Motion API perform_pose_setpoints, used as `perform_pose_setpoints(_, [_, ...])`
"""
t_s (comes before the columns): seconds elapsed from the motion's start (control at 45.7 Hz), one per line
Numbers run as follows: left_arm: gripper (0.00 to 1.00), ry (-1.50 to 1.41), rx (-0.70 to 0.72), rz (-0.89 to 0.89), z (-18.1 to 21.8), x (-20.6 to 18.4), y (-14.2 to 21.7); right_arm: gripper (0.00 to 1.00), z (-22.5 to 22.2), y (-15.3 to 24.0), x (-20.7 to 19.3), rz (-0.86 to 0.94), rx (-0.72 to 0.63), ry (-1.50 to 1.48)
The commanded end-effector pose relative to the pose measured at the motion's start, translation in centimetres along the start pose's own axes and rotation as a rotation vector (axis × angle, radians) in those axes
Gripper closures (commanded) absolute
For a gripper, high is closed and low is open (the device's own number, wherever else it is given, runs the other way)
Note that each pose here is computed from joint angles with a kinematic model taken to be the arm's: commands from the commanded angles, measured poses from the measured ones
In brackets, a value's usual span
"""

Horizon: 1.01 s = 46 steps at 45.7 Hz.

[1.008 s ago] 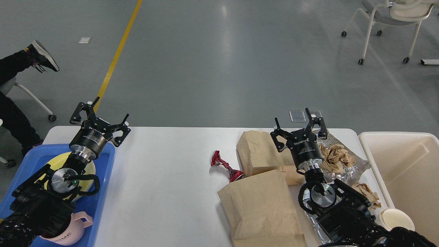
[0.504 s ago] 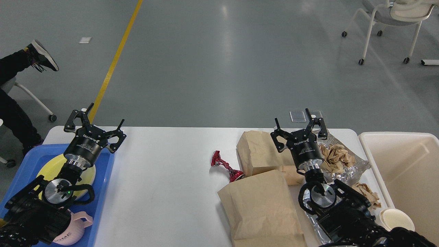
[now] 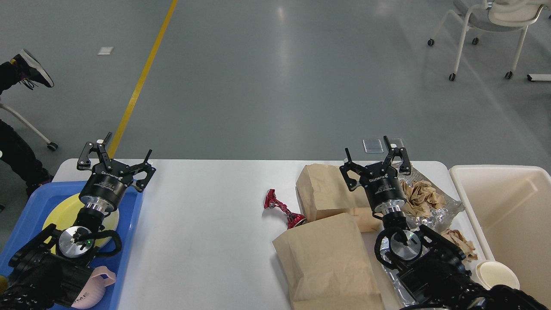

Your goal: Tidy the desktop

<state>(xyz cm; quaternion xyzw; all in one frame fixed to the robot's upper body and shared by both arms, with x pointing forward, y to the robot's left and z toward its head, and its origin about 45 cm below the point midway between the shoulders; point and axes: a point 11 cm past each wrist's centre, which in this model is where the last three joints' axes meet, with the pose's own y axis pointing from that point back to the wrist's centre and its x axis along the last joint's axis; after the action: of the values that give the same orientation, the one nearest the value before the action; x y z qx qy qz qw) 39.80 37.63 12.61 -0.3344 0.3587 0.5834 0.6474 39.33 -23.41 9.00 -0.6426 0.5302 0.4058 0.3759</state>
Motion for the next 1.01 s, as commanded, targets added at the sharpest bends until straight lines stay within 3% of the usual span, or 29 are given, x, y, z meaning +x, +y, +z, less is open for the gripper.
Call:
perform_pose_setpoints(0.0, [0.0, 0.003, -0.004, -0.003, -0.16, -0.1, -0.06, 0.0, 0.02, 0.04, 0.03, 0.001, 0.0, 0.0])
perform_pose_setpoints(0.986, [0.0, 0.006, -0.003, -0.007, -0.29, -0.07, 0.05, 0.0, 0.02, 0.04, 0.03, 0.001, 0.0, 0.0])
